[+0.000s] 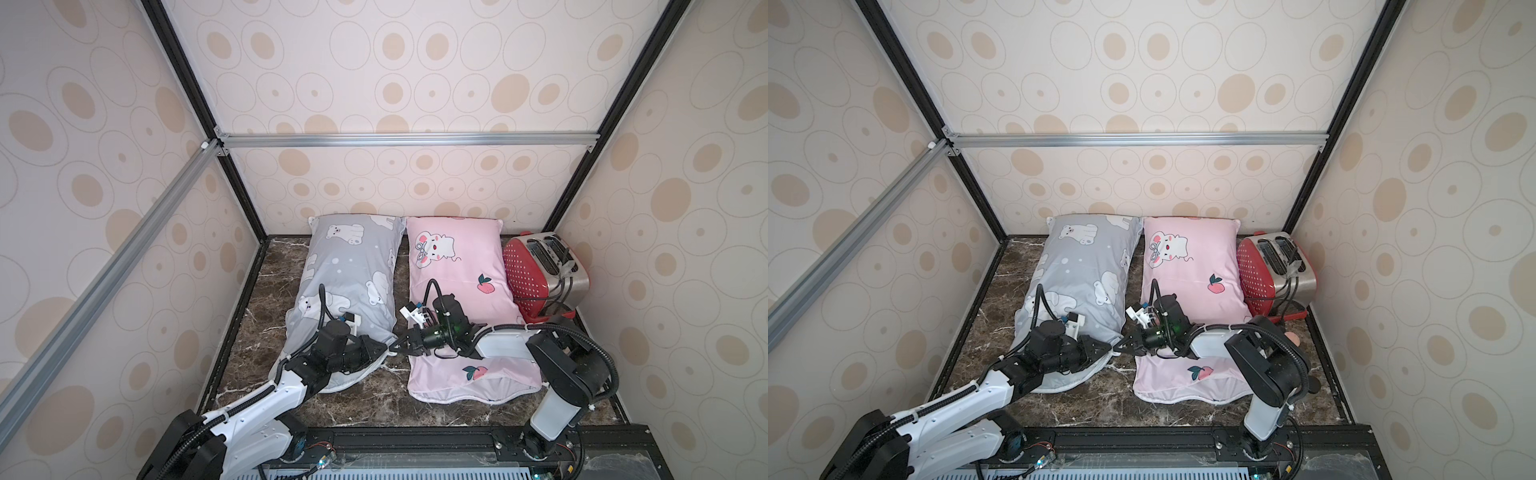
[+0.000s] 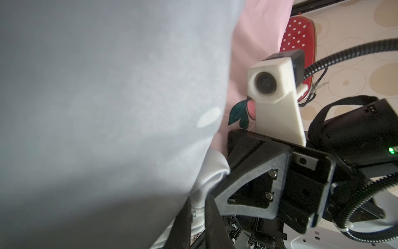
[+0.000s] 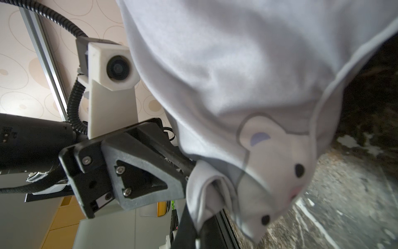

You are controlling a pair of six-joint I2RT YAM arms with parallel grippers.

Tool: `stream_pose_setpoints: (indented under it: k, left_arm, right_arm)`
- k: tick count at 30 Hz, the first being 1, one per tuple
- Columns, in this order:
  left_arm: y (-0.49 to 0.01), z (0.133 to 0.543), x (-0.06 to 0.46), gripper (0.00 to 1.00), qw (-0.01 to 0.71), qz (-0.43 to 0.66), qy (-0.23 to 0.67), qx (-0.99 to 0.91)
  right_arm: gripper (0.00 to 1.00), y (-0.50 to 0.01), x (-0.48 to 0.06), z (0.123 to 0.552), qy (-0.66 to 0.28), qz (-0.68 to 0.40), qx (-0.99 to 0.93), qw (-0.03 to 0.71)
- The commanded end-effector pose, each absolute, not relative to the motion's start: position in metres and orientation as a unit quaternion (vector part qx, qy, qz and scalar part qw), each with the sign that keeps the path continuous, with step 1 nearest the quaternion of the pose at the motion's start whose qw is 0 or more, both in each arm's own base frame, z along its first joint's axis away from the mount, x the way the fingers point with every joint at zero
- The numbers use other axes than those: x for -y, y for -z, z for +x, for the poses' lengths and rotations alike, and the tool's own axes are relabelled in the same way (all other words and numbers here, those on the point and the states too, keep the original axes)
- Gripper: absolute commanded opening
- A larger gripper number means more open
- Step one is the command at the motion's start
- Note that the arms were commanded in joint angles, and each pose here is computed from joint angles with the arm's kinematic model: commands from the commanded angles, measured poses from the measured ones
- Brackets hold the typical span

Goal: Zip up pillowcases
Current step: Zip the zipper on the pillowcase.

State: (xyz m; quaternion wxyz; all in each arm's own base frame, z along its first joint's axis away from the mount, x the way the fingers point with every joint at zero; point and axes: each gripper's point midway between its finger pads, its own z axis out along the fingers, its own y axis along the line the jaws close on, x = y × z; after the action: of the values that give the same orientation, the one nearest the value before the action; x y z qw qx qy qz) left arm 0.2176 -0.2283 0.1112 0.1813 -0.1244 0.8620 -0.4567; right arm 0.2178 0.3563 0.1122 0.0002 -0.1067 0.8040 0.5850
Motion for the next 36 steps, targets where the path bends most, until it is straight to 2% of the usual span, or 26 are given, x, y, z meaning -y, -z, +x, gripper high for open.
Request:
stream_pose_setpoints:
  k: [1,10,14,30,36]
  left_arm:
    - [-0.114,0.216,0.231,0.09,0.182,-0.113,0.455,-0.864]
    - [-0.113,0.215,0.229,0.01,0.182,-0.107,0.445,-0.870]
    - [-0.111,0.213,0.225,0.00,0.185,-0.098,0.428,-0.879]
    - [-0.062,0.197,0.162,0.00,0.193,-0.117,0.252,-0.941]
    - [-0.051,0.185,0.122,0.00,0.195,-0.130,0.152,-0.960]
  right_arm:
    - [0.00,-0.120,-0.356,0.227,-0.588,-0.096,-0.803,0.013]
    - [0.00,-0.122,-0.356,0.228,-0.589,-0.092,-0.803,0.016]
    - [0.00,-0.125,-0.356,0.229,-0.587,-0.091,-0.804,0.019]
    - [0.00,-0.135,-0.339,0.220,-0.544,-0.104,-0.832,0.041]
    - [0.00,-0.138,-0.332,0.216,-0.525,-0.114,-0.842,0.047]
